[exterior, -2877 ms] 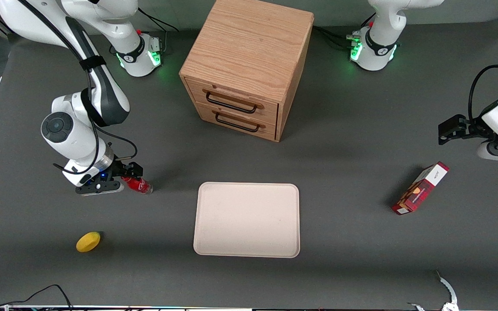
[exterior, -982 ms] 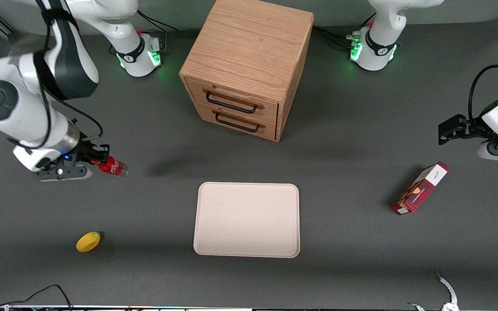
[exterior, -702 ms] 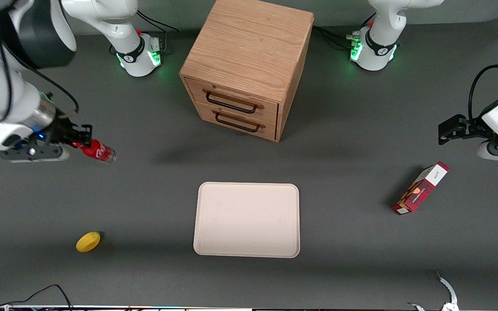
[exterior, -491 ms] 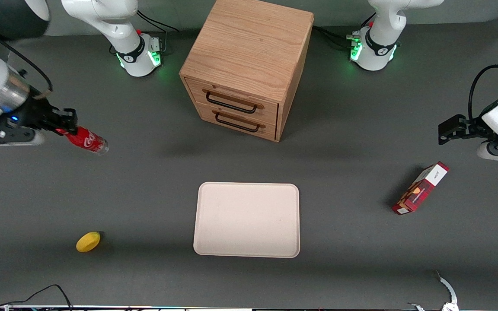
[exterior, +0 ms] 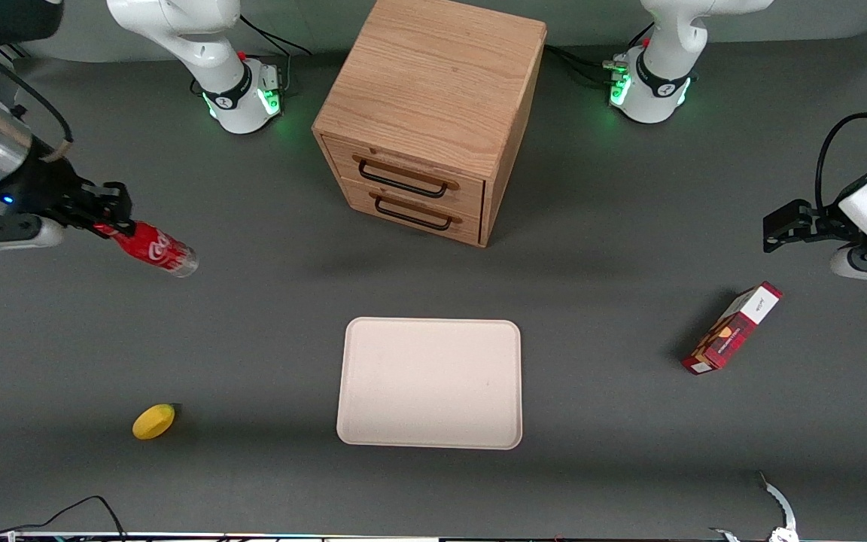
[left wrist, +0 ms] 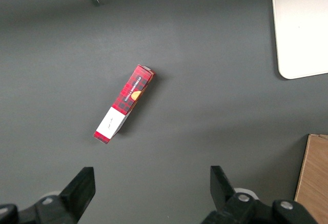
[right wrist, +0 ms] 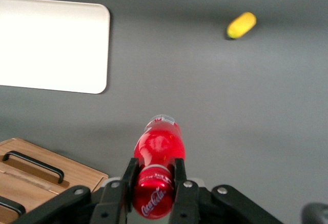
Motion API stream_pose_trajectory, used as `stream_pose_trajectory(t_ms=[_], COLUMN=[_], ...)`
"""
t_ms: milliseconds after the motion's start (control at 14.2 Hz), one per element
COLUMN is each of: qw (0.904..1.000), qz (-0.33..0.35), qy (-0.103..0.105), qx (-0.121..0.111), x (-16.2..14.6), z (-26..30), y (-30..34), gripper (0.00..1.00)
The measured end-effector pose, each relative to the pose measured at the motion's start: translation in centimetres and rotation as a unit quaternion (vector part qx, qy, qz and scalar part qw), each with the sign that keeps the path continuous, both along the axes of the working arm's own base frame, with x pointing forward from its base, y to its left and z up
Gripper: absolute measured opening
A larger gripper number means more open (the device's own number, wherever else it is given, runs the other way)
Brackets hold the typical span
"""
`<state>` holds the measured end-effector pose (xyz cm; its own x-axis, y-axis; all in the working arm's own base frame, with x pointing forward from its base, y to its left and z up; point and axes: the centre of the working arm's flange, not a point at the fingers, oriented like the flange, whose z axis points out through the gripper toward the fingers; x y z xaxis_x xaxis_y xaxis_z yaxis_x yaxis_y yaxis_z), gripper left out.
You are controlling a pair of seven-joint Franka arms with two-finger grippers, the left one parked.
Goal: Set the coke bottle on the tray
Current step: 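Carry the bottle over the cream tray and lower it onto the tray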
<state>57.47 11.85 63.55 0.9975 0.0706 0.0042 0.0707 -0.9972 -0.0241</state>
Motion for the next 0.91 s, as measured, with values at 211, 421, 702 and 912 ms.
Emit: stream_pose_trajectory(t_ms=[211,421,702,912], qw=[0.9990,0.9977,0.9951,0.9931], qz=[0.039,0.059,0.080,0.084], qy=[-0.016,-0.021,-0.054,-0.075], qx=[0.016,0.025,0.020,0.032], x=[2.3,5.7,9.9,11.8], z=[-1.7,-5.0,-10.9,-13.3], y=[5.1,8.1,11.7,13.0], gripper=[0.32,0.32,0.32,0.32])
